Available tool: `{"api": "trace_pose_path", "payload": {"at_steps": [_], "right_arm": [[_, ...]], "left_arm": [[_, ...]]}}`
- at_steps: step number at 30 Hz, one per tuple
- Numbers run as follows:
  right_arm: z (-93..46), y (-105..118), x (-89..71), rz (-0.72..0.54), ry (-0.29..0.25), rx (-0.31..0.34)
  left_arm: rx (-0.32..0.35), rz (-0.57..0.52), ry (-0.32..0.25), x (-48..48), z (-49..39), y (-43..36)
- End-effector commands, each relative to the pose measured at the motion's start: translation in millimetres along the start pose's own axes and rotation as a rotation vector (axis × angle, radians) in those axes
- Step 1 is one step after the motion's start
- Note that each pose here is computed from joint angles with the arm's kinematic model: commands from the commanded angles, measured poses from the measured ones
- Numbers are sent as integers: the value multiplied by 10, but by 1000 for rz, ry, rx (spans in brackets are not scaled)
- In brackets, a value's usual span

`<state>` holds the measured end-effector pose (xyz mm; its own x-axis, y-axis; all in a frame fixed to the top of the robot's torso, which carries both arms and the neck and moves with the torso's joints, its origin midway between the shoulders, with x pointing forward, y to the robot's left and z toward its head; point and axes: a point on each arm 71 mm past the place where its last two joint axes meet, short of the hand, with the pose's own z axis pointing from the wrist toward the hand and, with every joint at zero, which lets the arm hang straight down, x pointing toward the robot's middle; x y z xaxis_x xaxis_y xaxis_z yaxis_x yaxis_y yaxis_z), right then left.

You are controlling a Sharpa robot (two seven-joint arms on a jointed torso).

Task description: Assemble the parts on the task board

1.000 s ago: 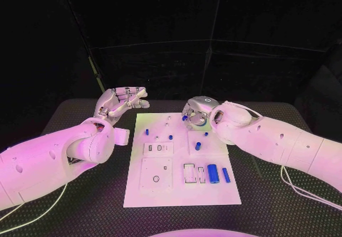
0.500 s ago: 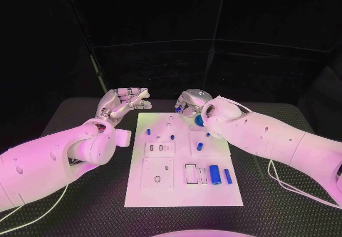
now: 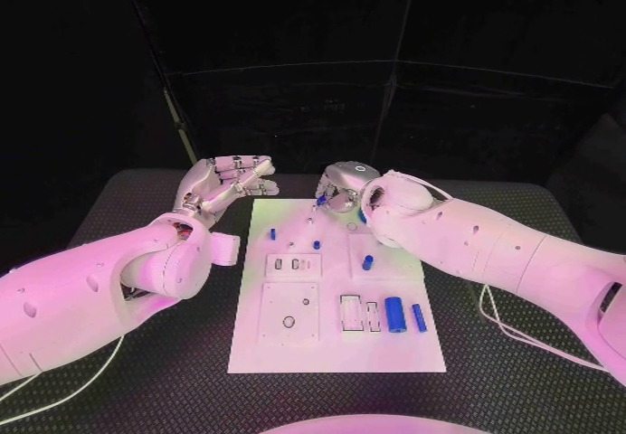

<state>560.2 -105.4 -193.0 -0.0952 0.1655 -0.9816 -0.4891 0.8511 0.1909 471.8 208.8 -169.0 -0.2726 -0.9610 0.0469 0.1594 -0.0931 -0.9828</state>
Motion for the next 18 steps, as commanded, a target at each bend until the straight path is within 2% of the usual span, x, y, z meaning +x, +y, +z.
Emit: {"api": "trace_pose_path", "payload": {"at_steps": [1, 18], "right_arm": [[19, 15, 14, -3, 35, -8], [72, 54, 41, -6, 34, -8]], "left_arm": [[10, -4, 16, 25, 6, -26], [13, -6, 19, 36, 8, -43]]}}
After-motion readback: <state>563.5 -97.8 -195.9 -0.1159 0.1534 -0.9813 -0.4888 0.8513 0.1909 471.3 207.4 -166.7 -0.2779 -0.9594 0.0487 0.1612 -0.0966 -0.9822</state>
